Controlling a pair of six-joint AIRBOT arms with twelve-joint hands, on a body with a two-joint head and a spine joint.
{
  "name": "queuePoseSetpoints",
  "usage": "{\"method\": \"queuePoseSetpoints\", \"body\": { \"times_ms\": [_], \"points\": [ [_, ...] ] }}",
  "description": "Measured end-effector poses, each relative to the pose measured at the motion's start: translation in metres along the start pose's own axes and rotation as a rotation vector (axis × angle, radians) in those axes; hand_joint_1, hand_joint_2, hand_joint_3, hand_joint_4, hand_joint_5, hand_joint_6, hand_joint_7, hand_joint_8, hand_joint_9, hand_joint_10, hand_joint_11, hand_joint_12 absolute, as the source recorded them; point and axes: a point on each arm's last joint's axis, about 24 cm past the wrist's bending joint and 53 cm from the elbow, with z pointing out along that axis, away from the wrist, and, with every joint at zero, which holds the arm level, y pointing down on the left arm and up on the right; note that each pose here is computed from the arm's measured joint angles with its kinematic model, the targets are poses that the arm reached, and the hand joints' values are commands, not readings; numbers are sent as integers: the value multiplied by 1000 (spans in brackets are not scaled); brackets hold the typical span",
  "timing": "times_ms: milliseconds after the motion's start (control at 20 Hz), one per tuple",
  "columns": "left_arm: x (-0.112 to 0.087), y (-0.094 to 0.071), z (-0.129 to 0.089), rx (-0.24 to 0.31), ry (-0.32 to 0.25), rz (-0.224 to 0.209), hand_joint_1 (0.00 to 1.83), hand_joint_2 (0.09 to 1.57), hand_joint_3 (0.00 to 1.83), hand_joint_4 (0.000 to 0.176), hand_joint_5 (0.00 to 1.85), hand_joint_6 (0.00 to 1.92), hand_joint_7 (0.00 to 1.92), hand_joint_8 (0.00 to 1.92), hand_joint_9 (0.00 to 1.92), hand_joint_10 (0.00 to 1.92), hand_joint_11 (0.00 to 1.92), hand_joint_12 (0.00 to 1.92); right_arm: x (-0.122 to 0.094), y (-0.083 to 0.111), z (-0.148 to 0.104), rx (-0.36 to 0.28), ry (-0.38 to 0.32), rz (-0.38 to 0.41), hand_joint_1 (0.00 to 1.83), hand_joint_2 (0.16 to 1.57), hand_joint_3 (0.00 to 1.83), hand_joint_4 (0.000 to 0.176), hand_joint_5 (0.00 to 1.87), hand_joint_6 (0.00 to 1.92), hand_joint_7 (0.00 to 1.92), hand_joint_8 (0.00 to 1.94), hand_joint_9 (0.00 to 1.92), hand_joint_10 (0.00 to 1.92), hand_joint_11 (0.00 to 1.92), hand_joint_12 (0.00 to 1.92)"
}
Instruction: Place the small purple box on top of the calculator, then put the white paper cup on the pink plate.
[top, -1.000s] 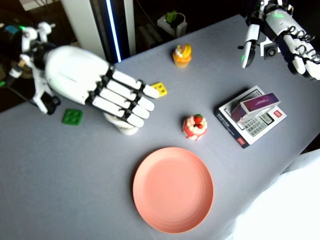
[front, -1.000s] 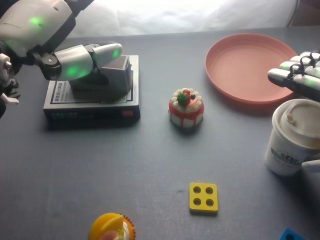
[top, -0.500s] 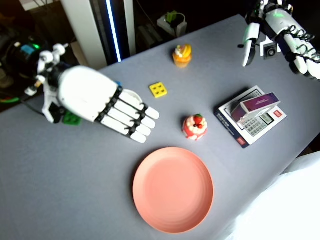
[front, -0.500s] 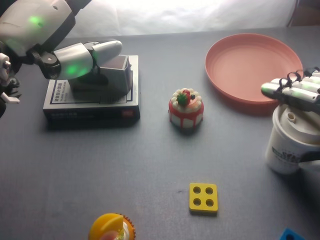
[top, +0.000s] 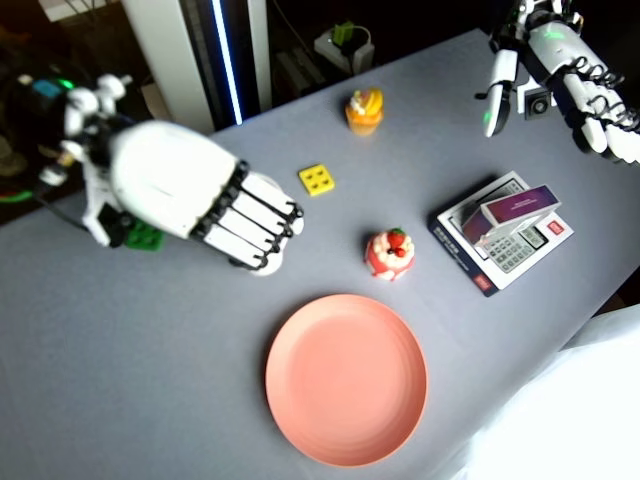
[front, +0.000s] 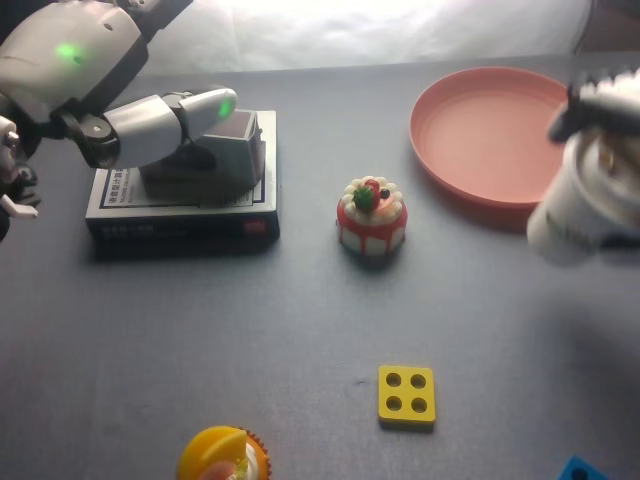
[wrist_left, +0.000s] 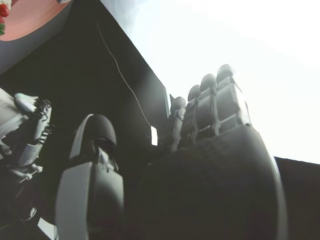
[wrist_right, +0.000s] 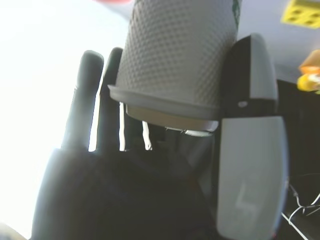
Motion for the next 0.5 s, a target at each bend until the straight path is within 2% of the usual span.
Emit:
{"method": "queuePoseSetpoints", "body": {
  "times_ms": [50,100,150,200,250,300,350,400,450,500],
  "points": [
    [2,-2,-1,7,3,-5,486,1313,9,58,16,0,0,0,0,0,0,0,-12,-1,6,-2,-43,4,1295,1116,9,0,178,1228,294,1192,298,1576,169,1921],
    [4,-1,-2,7,10,-3,505,1315,9,70,2,0,0,0,0,0,0,0,-23,-5,13,5,-86,15,1335,1119,11,0,141,1278,283,1138,310,1588,227,1921],
    [4,-1,-2,8,13,-1,519,1315,7,71,0,0,0,0,0,0,0,0,-31,-8,19,9,-120,32,1334,1124,14,0,108,1251,247,1094,255,1601,204,1921],
    [4,-1,-2,8,11,-1,523,1315,7,70,0,0,0,0,0,0,1,0,-35,-10,25,11,-136,41,1348,1128,15,0,154,1103,231,1022,233,1580,202,1921],
    [4,-1,-2,8,10,-2,536,1312,4,71,0,0,0,0,0,0,5,2,-38,-13,33,15,-149,53,1276,1134,16,0,215,917,230,897,211,1517,137,1921],
    [4,-1,-2,8,10,-2,529,1308,2,69,0,0,0,0,0,0,9,5,-42,-16,44,22,-163,71,1223,1130,11,0,244,828,257,825,198,1434,81,1921],
    [5,-2,-2,11,14,2,525,1313,4,83,0,0,0,0,0,0,14,8,-45,-19,52,30,-170,83,1143,1119,5,0,283,732,316,785,214,1361,41,1921],
    [6,-2,-3,12,17,2,553,1318,5,80,0,0,0,0,0,0,13,10,-47,-20,60,34,-175,90,1176,1135,7,0,235,497,297,775,257,1461,117,1921],
    [6,0,-3,7,18,-1,566,1320,5,81,0,0,0,0,0,0,8,11,-50,-26,67,50,-179,97,1199,1162,10,0,162,328,265,858,259,1503,124,1921],
    [6,-1,-3,7,17,-3,566,1320,4,82,0,0,0,0,0,0,13,15,-51,-30,76,67,-177,98,1302,1169,7,14,115,192,195,982,281,1634,234,1921]
  ]
}}
